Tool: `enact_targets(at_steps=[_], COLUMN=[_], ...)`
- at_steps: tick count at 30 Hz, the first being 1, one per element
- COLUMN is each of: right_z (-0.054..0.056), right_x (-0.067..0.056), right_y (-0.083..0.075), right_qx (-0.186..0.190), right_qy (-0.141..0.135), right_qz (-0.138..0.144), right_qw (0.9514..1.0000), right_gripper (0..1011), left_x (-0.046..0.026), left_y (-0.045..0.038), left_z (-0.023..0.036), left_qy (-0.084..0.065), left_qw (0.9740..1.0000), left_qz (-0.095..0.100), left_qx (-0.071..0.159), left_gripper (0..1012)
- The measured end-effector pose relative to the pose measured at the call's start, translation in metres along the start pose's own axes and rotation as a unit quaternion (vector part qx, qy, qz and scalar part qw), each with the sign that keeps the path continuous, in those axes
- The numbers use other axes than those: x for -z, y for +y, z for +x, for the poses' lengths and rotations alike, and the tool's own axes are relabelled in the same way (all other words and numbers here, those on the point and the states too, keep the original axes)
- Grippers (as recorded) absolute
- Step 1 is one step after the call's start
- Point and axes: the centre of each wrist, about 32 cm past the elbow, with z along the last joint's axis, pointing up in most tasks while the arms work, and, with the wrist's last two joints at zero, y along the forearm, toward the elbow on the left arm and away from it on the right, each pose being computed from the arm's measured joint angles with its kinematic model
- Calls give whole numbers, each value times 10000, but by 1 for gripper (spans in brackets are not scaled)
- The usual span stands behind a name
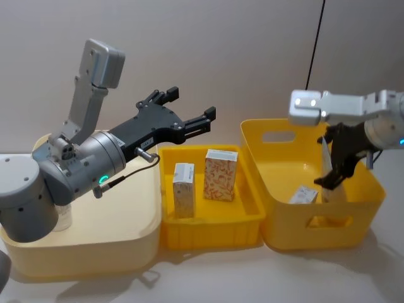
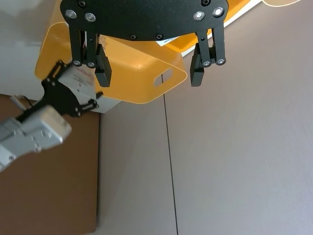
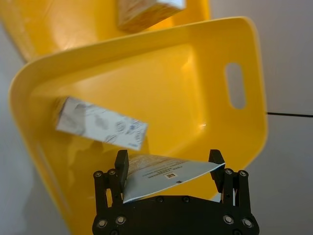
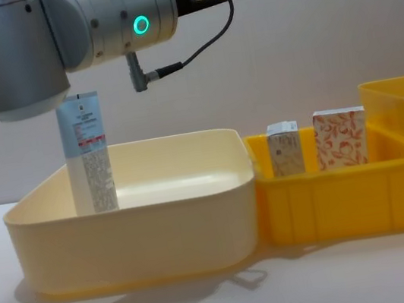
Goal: Bimanual collaborative sorting of washing and personal care products
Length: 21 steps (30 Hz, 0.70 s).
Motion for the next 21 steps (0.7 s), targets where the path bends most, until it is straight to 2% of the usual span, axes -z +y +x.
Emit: enact_targets(at_steps=[4, 7, 11, 18, 21], right_z=[-76, -123, -233, -377, -405], right_x=[0, 0, -12, -73, -99], right_y=[128, 205, 378, 654, 739], right_qx=[-339, -511, -832, -1144, -1150], right_qy=[-382, -562, -914, -1371, -1504], right_qz=[-204, -291, -391, -315, -219], right_qw=[9985, 9967, 9916, 9834, 9817], right_gripper=[998, 998, 998, 998, 998], left_x=[0, 0, 0, 0, 0], left_y=[0, 0, 0, 0, 0], left_z=[0, 0, 0, 0, 0], left_qy=[0, 0, 0, 0, 0], left_qw=[10000, 10000, 10000, 10000, 10000], left_qz=[0, 0, 0, 0, 0], left_qx=[0, 0, 0, 1, 1], left_gripper=[1003, 1003, 1003, 1003, 1003])
